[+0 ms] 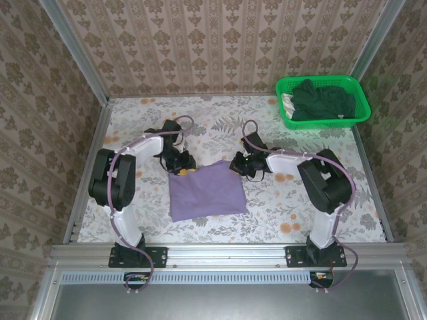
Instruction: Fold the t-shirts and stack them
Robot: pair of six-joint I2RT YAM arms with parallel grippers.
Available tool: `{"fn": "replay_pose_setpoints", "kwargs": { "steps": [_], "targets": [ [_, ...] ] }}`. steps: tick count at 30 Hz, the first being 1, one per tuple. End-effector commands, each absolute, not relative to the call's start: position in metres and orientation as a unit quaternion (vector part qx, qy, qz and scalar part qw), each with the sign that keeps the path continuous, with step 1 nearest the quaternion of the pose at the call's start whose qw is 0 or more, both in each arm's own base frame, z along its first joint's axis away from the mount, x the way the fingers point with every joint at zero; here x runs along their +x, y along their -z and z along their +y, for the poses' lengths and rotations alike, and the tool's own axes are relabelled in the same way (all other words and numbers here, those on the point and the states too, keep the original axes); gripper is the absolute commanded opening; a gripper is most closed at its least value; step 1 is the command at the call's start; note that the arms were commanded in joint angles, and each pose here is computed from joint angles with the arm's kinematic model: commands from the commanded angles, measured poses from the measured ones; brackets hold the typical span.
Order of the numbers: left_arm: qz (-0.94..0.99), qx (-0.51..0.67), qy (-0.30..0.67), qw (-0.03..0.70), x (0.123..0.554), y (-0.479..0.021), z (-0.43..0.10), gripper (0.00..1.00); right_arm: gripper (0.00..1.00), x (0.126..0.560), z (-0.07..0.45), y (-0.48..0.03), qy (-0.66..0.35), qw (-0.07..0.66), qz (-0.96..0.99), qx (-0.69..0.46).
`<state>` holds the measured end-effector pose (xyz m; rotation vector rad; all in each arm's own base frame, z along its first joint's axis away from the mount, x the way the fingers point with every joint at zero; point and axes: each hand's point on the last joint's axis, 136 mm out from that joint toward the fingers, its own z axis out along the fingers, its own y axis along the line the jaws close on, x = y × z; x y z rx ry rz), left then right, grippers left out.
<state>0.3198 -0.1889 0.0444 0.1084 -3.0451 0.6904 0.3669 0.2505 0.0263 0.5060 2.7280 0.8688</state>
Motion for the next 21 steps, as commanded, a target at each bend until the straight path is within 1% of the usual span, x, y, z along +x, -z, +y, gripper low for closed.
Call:
{"fn": "replay_pose_setpoints", "kwargs": {
  "steps": [1, 6, 8, 10, 13, 15, 17, 19, 21],
  "targets": [
    [-0.978, 0.03, -0.207, -0.003, 0.335, -0.039, -0.17, 0.35, 0.11, 0.376, 0.243, -0.013, -0.274, 0.088, 0.939, 0.189],
    [-0.975, 0.067, -0.21, 0.024, 0.336, -0.014, -0.155, 0.35, 0.11, 0.377, 0.227, 0.003, -0.259, 0.067, 0.933, 0.24],
    [-0.974, 0.083, -0.21, 0.029, 0.337, -0.008, -0.148, 0.36, 0.13, 0.377, 0.226, 0.002, -0.265, 0.064, 0.931, 0.243],
    [-0.971, 0.1, -0.215, 0.027, 0.342, -0.012, -0.143, 0.37, 0.17, 0.378, 0.224, -0.003, -0.268, 0.067, 0.93, 0.242],
    [-0.968, 0.106, -0.228, 0.0, 0.354, -0.038, -0.142, 0.45, 0.27, 0.383, 0.228, -0.027, -0.295, 0.091, 0.922, 0.232],
    [-0.966, 0.102, -0.236, -0.026, 0.36, -0.063, -0.143, 0.54, 0.35, 0.382, 0.23, -0.049, -0.318, 0.111, 0.914, 0.226],
    [-0.964, 0.095, -0.243, -0.055, 0.36, -0.093, -0.146, 0.61, 0.4, 0.374, 0.232, -0.073, -0.341, 0.131, 0.906, 0.213],
    [-0.961, 0.079, -0.254, -0.076, 0.352, -0.118, -0.154, 0.61, 0.41, 0.357, 0.234, -0.09, -0.355, 0.139, 0.903, 0.2],
    [-0.956, 0.051, -0.28, -0.076, 0.334, -0.134, -0.173, 0.6, 0.4, 0.336, 0.239, -0.1, -0.37, 0.135, 0.899, 0.19]
  ]
}}
